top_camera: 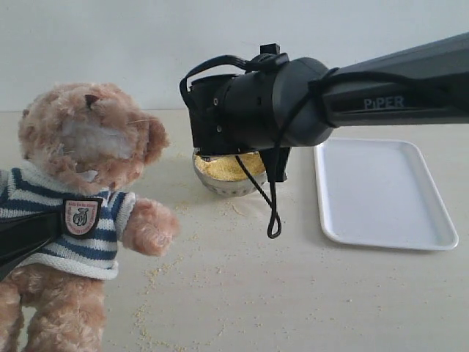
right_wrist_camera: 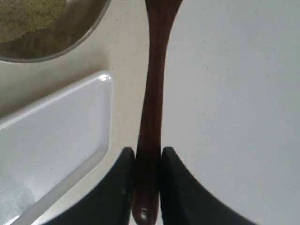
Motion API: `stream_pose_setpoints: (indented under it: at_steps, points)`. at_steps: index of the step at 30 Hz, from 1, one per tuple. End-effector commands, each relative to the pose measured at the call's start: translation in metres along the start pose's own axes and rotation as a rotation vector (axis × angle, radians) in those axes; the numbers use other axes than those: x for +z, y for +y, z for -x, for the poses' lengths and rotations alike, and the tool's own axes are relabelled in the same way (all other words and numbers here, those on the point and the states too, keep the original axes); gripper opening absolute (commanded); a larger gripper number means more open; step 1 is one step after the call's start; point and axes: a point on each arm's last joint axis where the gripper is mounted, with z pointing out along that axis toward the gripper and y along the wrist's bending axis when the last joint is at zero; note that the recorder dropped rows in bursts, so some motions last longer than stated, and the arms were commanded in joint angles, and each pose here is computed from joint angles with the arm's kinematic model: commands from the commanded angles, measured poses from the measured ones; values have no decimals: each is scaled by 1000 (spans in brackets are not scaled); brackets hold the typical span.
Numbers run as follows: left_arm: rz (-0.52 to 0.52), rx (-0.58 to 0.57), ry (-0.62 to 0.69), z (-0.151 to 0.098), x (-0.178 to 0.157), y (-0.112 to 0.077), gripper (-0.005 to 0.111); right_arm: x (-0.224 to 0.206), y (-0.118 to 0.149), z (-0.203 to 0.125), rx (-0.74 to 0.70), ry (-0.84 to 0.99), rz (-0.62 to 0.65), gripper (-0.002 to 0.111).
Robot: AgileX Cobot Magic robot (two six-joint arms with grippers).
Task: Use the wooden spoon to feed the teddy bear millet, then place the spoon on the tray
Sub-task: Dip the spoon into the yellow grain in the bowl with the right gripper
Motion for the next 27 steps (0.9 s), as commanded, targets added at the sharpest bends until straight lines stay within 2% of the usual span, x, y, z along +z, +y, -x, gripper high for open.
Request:
stream_pose_setpoints:
  at_steps: [1, 16, 27]
  points:
    - [-8, -18, -20, 2, 0, 0, 5, 3, 2, -4, -24, 77, 23, 0]
    - [-8, -18, -20, 2, 0, 0, 5, 14, 7, -11, -41, 111, 105, 0]
    - [-8, -18, -20, 2, 0, 0, 5, 32, 26, -3, -102, 131, 137, 0]
